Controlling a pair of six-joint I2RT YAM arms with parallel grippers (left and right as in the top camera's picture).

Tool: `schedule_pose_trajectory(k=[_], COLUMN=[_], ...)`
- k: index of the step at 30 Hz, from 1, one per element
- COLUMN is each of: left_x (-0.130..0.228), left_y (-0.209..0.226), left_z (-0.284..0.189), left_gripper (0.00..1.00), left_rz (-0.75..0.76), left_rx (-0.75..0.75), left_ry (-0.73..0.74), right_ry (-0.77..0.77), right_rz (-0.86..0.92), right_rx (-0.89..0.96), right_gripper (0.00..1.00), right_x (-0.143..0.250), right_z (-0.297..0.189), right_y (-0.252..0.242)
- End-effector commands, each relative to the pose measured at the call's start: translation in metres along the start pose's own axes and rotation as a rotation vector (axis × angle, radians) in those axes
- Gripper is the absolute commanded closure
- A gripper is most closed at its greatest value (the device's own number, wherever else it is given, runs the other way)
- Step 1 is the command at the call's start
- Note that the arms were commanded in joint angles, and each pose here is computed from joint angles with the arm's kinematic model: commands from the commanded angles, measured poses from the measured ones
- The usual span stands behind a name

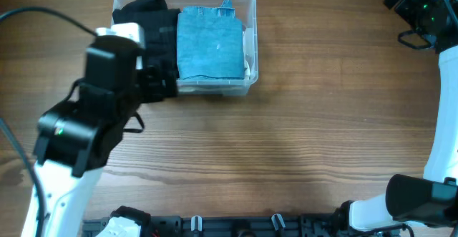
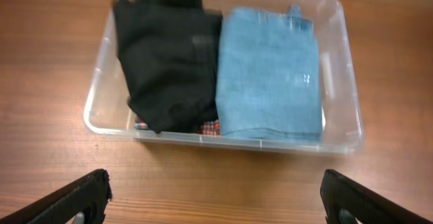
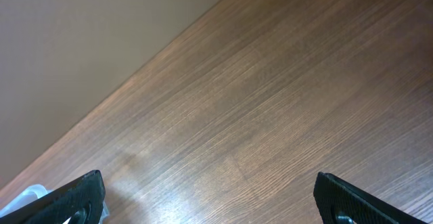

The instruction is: Pack container

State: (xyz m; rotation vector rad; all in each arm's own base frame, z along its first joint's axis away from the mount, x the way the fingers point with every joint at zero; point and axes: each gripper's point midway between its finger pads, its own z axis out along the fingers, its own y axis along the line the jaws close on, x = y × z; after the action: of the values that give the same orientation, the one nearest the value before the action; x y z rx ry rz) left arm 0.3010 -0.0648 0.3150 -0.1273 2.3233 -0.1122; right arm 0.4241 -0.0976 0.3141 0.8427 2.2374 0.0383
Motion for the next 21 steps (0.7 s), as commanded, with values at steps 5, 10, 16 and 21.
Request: schedule_pose_trajectory(k=[5,10,16,21], left_x=[-0.029,0.0,0.053,0.079], left_y=[0.042,0.049,0.056,0.066], left_z=[-0.028,-0.022,-0.006,0.002], left_gripper=[0.0,0.0,0.0,0.0], left_rz=[-0.066,-0.015,0.024,0.022], left_rx=[0.137,0.194,0.235,0.207], left_ry=[-0.391,-0.688,-0.852,-0.89], right_ry=[-0.004,-0.004,-0.004,-0.004], right_rz=[0.011,0.011,0.011,0.011], right_rx=[0.012,0.012,0.012,0.012], right_gripper=[0.0,0.0,0.0,0.0], right_x=[-0.001,-0.001,-0.001,-0.001], right_z=[0.002,0.002,0.002,0.002], right_y=[-0.002,-0.002,-0.002,-0.002])
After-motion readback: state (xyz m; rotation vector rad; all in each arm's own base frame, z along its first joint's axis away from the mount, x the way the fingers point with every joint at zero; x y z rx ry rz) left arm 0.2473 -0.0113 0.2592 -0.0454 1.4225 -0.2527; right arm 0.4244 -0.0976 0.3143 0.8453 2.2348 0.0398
